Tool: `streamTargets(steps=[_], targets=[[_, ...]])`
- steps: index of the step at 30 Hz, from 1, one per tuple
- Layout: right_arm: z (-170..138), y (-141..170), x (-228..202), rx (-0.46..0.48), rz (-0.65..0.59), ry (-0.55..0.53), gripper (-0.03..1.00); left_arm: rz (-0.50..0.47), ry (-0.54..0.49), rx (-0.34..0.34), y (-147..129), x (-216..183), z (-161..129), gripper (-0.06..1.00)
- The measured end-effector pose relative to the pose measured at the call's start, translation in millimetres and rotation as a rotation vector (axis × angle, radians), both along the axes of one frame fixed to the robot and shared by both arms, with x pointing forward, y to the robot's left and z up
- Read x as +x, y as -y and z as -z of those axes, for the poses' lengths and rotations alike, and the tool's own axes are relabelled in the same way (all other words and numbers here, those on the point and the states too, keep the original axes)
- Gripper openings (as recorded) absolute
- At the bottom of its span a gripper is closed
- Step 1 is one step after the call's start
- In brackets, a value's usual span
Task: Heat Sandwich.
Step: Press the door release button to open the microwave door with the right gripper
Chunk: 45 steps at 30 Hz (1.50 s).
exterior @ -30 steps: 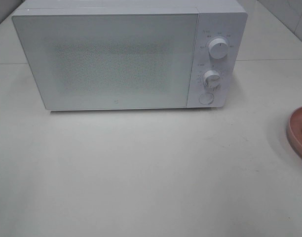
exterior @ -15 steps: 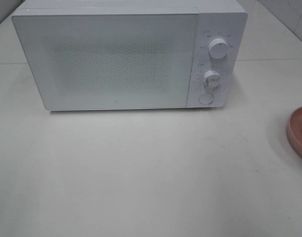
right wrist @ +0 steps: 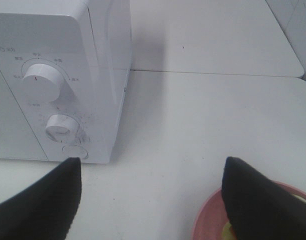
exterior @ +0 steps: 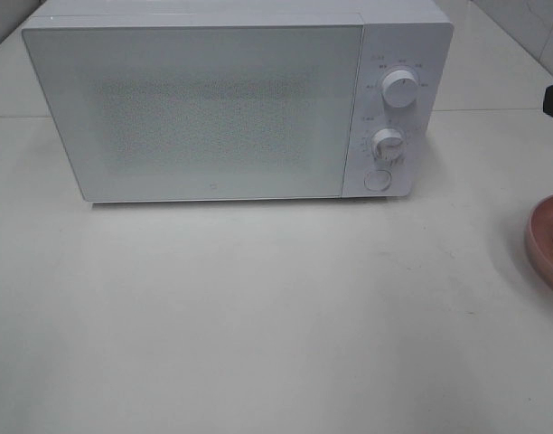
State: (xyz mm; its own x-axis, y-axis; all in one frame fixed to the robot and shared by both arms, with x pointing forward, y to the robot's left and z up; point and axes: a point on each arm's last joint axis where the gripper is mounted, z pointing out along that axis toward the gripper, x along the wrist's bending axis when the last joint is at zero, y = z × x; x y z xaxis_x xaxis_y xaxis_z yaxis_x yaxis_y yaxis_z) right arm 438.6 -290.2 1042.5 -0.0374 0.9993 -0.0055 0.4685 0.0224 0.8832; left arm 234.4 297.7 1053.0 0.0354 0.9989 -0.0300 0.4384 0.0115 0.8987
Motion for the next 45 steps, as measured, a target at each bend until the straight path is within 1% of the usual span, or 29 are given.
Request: streamTargets(steps=[4, 5, 6, 8, 12, 13, 14, 18, 19, 22, 28, 32, 38, 40, 45], targets=[[4, -1, 10, 0.004, -0.006, 0.026, 0.76, 0.0, 0.0, 0.0, 0, 0, 0, 0.99], [8, -2, 15, 0.009, -0.013, 0.064, 0.76, 0.0, 0.0, 0.0, 0, 0, 0, 0.99], [11, -2, 17, 0.011, -0.017, 0.08, 0.76, 0.0, 0.0, 0.0, 0, 0, 0, 0.99], [26, -4, 20, 0.017, -0.025, 0.095, 0.76, 0.0, 0.0, 0.0, 0, 0, 0, 0.99], [38, -4, 22, 0.025, -0.033, 0.123, 0.76, 0.0, 0.0, 0.0, 0, 0, 0, 0.99], [46, -5, 22, 0.028, -0.036, 0.151, 0.76, 0.0, 0.0, 0.0, 0, 0, 0, 0.99], [46, -5, 22, 0.028, -0.036, 0.151, 0.76, 0.0, 0.0, 0.0, 0, 0, 0, 0.99], [70, -7, 18, 0.044, -0.012, 0.174, 0.76, 0.0, 0.0, 0.0, 0, 0, 0, 0.99], [70, -7, 18, 0.044, -0.012, 0.174, 0.76, 0.0, 0.0, 0.0, 0, 0, 0, 0.99], [83, -19, 17, 0.027, -0.033, 0.197, 0.76, 0.0, 0.0, 0.0, 0, 0, 0, 0.99], [98, -32, 16, 0.021, -0.015, 0.209, 0.76, 0.0, 0.0, 0.0, 0, 0, 0, 0.99], [108, -48, 15, 0.029, -0.005, 0.211, 0.76, 0.0, 0.0, 0.0, 0, 0, 0, 0.99], [118, -65, 12, 0.022, -0.028, 0.218, 0.76, 0.0, 0.0, 0.0, 0, 0, 0, 0.99], [127, -74, 9, 0.007, -0.03, 0.199, 0.76, 0.0, 0.0, 0.0, 0, 0, 0, 0.99], [139, -85, 4, -0.014, -0.028, 0.176, 0.76, 0.0, 0.0, 0.0, 0, 0, 0, 0.99]])
